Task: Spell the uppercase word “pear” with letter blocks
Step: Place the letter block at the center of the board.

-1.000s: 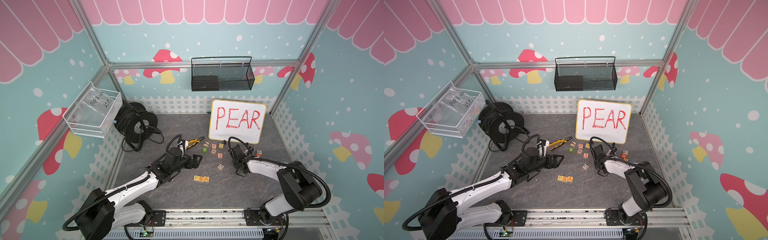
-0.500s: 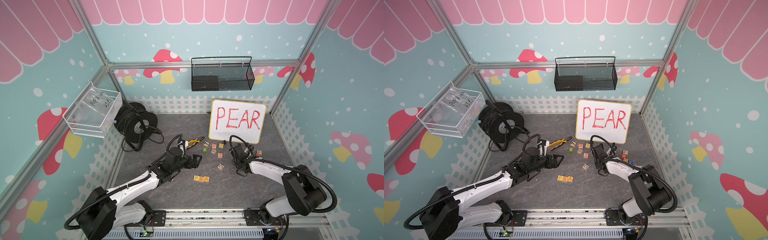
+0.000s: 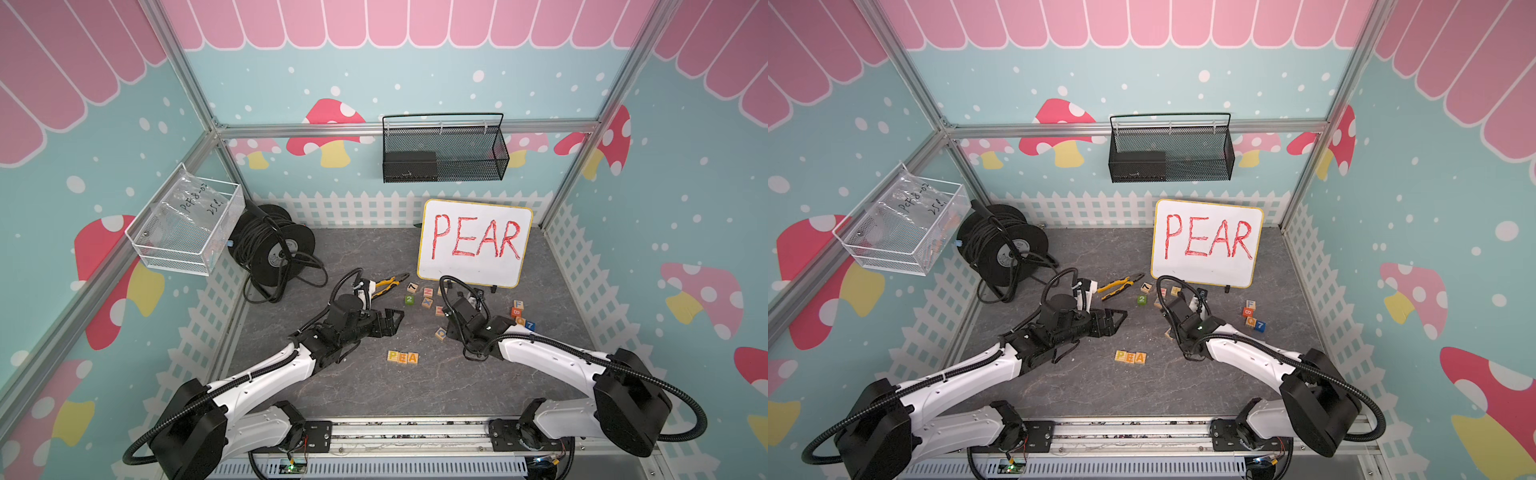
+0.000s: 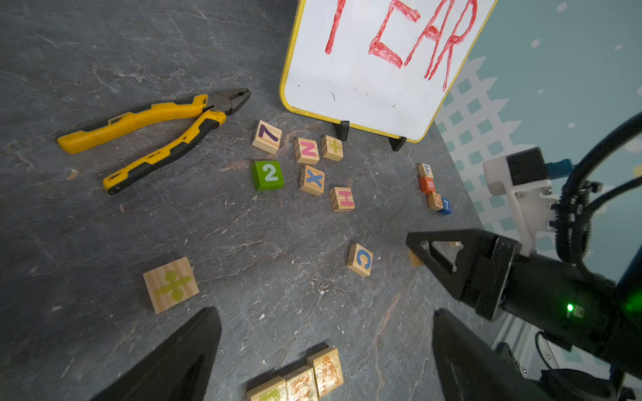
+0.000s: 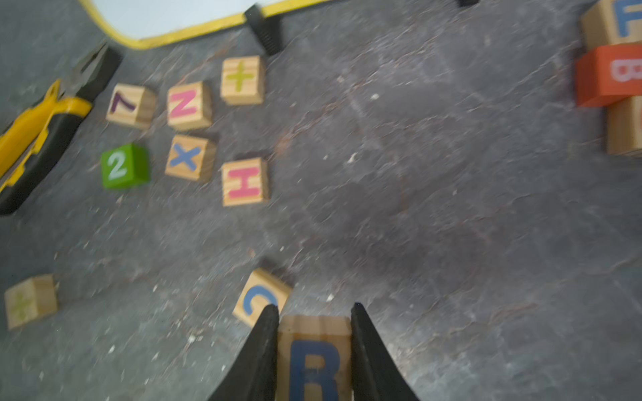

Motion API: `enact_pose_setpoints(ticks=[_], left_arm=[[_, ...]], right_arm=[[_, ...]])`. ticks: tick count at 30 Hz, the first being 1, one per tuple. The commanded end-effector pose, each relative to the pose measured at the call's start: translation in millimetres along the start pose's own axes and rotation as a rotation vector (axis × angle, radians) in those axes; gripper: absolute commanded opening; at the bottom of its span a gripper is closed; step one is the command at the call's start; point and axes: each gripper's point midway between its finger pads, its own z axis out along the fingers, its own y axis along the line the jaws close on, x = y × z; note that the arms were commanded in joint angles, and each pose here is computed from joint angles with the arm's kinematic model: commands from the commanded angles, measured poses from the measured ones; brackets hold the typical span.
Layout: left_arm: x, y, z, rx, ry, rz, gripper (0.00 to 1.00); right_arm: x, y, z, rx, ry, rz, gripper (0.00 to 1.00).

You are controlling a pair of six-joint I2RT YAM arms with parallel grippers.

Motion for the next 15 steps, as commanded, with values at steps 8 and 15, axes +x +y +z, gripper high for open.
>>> enact_pose_setpoints(ticks=[8,15], left_arm=[[-4.6,22.2,-33.2,-0.129,-0.055,-0.044,0.97],[-8.7,21.5,-47.9,-0.132,-0.089,-0.040,0.97]], right_arm=[[60.3,41.6,-13.0,-0.032,0.093,-0.122,0.25],[86.2,55.3,-6.0,-0.073,0.126,-0.138,0.26]])
